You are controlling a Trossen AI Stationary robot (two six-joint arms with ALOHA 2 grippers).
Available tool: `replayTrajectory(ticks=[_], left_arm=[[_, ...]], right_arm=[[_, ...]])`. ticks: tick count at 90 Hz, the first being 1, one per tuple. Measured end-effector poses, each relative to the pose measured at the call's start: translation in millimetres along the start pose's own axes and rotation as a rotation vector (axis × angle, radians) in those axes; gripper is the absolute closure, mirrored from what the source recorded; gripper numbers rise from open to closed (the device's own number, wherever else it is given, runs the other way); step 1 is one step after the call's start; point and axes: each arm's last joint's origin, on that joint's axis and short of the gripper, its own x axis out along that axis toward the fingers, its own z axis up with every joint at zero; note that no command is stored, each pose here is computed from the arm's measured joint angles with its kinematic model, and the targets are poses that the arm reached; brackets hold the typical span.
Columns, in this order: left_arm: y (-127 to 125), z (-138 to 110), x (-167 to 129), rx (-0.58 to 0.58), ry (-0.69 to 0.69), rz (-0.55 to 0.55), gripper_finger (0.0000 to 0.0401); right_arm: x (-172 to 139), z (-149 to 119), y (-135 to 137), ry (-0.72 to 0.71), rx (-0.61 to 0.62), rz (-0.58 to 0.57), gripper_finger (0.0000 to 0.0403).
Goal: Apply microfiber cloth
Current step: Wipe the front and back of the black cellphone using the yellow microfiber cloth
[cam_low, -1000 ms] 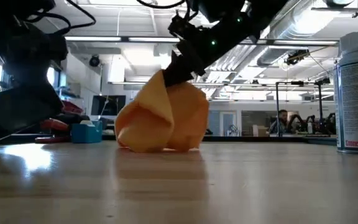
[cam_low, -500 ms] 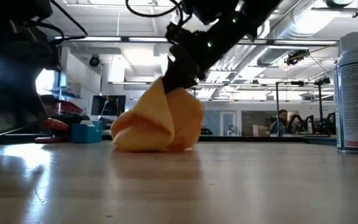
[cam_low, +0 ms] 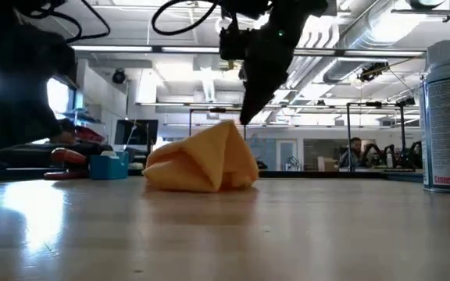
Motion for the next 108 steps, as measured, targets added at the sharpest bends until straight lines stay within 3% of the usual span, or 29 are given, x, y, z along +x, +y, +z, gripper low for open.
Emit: replayTrajectory(ticks=[6, 17, 30, 45, 68, 86, 108], left_arm=[[4.7, -1.3, 0.2, -0.039, -0.007, 0.056, 0.0387], [4.0, 2.2, 0.7, -0.182, -0.072, 0.058, 0.0387], [6.4, 5.9, 2.9, -0.307, -0.105, 0.088, 0.0387], [7.5, 11.9, 11.3, -0.362, -0.125, 0.164, 0.0387], [9.4, 22.3, 29.1, -0.273, -0.088, 0.306, 0.0376], [15.9, 27.8, 36.4, -0.234, -0.003, 0.37, 0.0325], [22.3, 41.3, 25.8, -0.088, 0.023, 0.419, 0.0258]], right_arm=[[-2.8, -1.3, 2.5, 0.029, 0.036, 0.001, 0.0106], [-6.9, 0.2, 14.9, 0.023, 0.053, 0.013, 0.0106], [-10.3, 3.6, 43.7, -0.052, -0.008, -0.003, 0.0106], [-17.9, 8.8, 86.1, -0.206, -0.114, -0.014, 0.0106], [-12.1, 16.2, 115.4, -0.352, -0.215, -0.072, 0.0107], [16.7, 16.6, 109.3, -0.289, -0.238, -0.061, 0.0107], [20.7, 13.6, 102.8, -0.243, -0.276, -0.143, 0.0107]])
